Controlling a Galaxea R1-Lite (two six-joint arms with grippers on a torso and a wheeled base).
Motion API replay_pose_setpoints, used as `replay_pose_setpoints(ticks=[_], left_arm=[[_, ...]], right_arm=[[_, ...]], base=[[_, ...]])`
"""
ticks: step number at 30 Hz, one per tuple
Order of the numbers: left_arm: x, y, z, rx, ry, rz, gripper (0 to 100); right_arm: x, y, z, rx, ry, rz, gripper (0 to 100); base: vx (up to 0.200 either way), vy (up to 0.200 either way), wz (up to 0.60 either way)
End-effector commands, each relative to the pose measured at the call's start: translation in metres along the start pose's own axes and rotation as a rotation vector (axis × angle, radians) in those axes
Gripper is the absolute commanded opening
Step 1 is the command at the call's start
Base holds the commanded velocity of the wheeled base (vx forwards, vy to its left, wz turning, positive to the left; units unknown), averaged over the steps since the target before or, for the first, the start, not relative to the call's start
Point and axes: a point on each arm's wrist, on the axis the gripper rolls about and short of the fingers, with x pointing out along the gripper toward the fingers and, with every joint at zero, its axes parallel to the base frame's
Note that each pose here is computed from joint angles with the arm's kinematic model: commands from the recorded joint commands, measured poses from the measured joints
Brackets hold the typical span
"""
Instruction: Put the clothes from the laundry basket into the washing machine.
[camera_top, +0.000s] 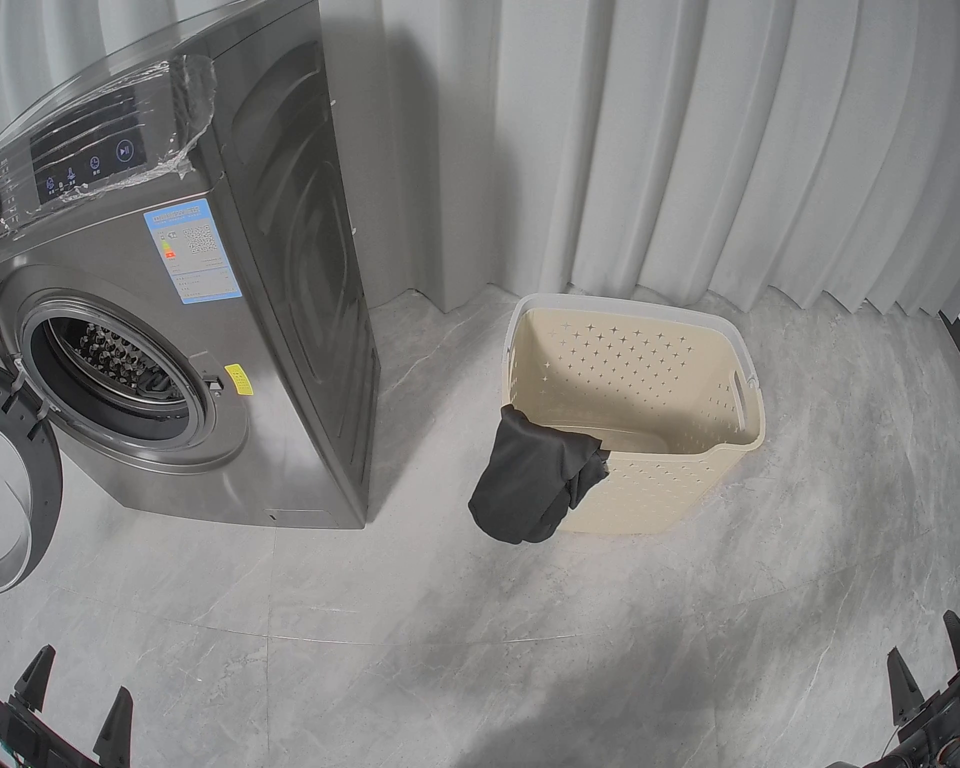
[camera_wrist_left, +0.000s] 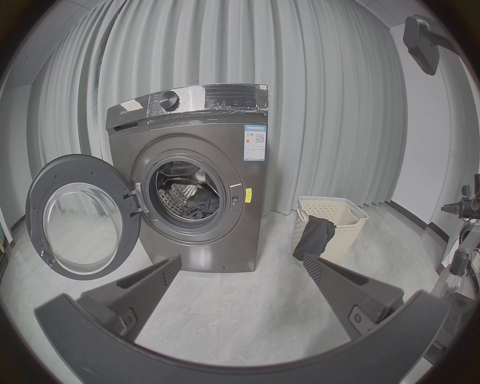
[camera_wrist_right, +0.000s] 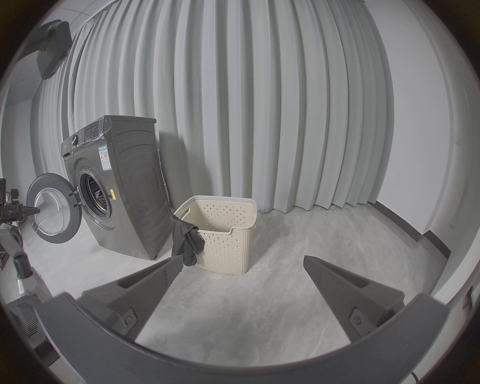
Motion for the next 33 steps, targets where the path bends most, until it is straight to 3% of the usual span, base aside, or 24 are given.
replay_pose_setpoints(ticks=[1,3,5,7,9,10,13,14,16,19,26,33], left_arm=[[0.0,0.0,-0.005,0.0,0.003,0.0,100],[0.0,0.0,-0.005,0.0,0.003,-0.001,100],[0.0,0.0,-0.005,0.0,0.003,-0.001,100],[0.0,0.0,-0.005,0.0,0.003,-0.001,100],[0.0,0.0,-0.005,0.0,0.003,-0.001,100],[0.0,0.0,-0.005,0.0,0.003,-0.001,100],[0.0,0.0,-0.005,0.0,0.003,-0.001,100],[0.0,0.0,-0.005,0.0,0.003,-0.001,100],[0.0,0.0,-0.005,0.0,0.003,-0.001,100],[0.0,0.0,-0.005,0.0,0.003,-0.001,100],[0.0,0.0,-0.005,0.0,0.003,0.0,100],[0.0,0.0,-0.005,-0.002,0.003,-0.001,100]], right_arm=[[-0.008,0.0,0.022,-0.018,-0.122,0.021,100],[-0.015,0.0,0.047,-0.02,-0.179,0.043,100],[-0.008,0.001,0.055,-0.018,-0.107,0.064,100],[0.01,0.002,0.057,0.003,0.048,0.128,100],[0.024,0.003,0.058,0.024,0.139,0.164,100],[0.04,0.004,0.06,0.038,0.236,0.19,100],[0.071,0.007,0.067,0.04,0.321,0.266,100],[0.071,0.007,0.067,0.04,0.321,0.266,100],[0.098,0.017,0.07,0.047,0.347,0.421,100],[0.116,0.027,0.068,0.061,0.385,0.491,100],[0.146,0.04,0.062,0.06,0.477,0.531,100],[0.194,0.058,0.05,0.072,0.537,0.54,100]], base=[[0.2,0.0,0.0],[0.2,0.0,0.0],[0.2,0.0,0.0],[0.0,0.0,0.0],[0.0,0.0,0.0],[0.0,0.0,0.0],[0.0,0.0,0.0],[0.0,0.0,0.0],[0.0,0.0,0.0],[0.133,0.0,0.0],[0.2,0.0,0.0],[0.0,0.0,0.0]])
